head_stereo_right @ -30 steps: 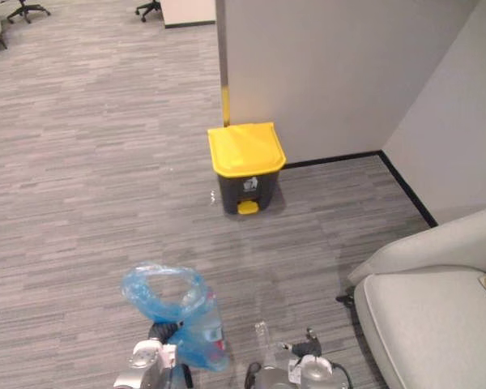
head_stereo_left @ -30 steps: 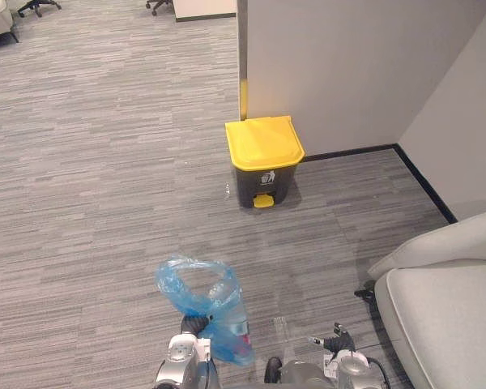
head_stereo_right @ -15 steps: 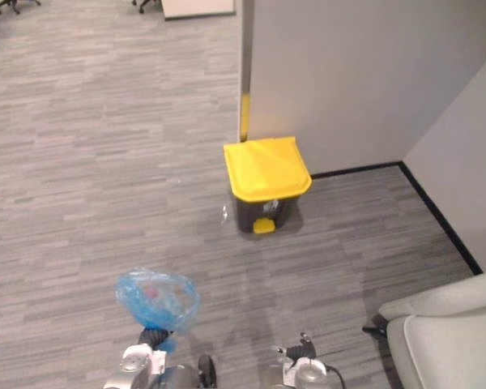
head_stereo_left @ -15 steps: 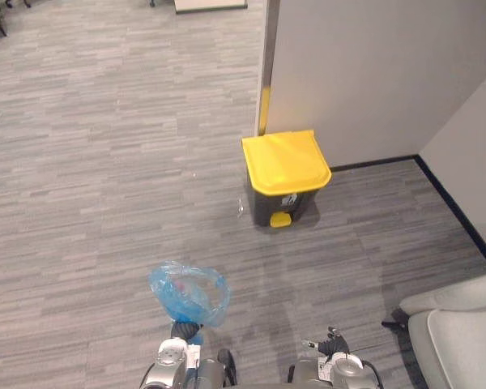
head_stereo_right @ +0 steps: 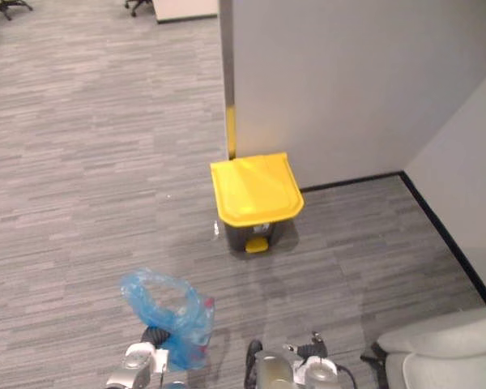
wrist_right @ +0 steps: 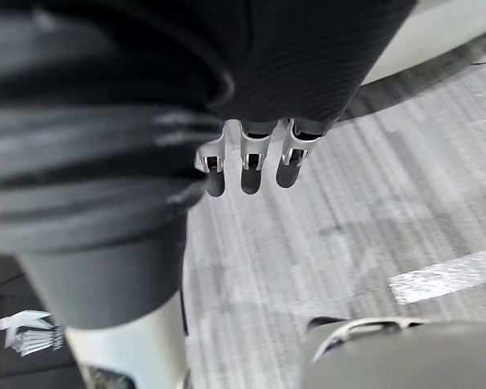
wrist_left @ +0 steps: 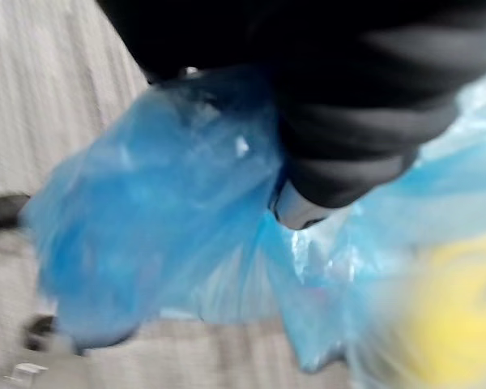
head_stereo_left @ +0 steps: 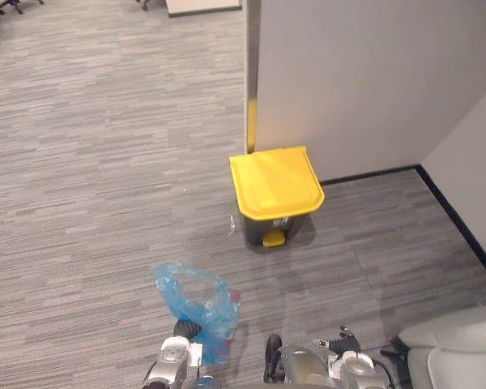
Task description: Gather rubbish on tea table into small bin, then transfer packed bag to large trash can.
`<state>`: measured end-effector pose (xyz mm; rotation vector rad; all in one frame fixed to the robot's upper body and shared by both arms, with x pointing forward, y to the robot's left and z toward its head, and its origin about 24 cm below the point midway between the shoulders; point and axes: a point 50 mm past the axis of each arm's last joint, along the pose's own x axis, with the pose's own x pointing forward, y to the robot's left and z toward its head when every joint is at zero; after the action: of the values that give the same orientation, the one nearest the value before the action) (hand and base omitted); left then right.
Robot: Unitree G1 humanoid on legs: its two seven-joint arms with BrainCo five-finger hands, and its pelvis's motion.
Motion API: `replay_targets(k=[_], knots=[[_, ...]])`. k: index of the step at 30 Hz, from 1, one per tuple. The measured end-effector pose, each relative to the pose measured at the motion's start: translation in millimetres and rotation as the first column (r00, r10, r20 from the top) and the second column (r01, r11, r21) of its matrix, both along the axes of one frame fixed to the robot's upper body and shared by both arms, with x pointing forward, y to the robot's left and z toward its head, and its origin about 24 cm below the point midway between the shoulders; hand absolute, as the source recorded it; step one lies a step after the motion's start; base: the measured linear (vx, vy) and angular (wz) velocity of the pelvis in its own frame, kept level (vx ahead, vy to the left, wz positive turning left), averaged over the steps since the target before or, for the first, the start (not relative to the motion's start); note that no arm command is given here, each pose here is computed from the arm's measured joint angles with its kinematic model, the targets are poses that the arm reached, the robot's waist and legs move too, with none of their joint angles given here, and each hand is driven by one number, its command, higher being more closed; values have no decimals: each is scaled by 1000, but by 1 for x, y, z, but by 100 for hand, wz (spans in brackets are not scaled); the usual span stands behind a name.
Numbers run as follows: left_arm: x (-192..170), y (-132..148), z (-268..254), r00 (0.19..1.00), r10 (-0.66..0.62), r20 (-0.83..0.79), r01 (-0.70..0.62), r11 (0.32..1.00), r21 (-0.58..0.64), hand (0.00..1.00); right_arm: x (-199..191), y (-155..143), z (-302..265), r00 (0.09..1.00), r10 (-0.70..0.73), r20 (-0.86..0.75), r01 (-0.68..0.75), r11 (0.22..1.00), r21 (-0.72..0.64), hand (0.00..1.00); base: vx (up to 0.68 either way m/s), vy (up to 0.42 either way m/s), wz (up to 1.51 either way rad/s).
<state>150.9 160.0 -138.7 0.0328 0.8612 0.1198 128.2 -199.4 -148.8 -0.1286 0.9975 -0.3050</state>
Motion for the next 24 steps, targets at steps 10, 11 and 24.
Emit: replay_targets(k=[10,11,24], knots=[[0,7,-1,1000,-12,-16,12,1000,17,100,-11,-3,-4,999,-37,-38,37,999,4,0,254,185,-27],[1,9,-1,1000,-18,-13,18,1000,24,100,-12,-3,-4,999,-36,-38,37,999,3,0,296,185,-18],[4,21,0,998,-60,-30,62,994,87,100,17,-3,6,999,27,32,-26,1000,-17,0,293,-13,-3]])
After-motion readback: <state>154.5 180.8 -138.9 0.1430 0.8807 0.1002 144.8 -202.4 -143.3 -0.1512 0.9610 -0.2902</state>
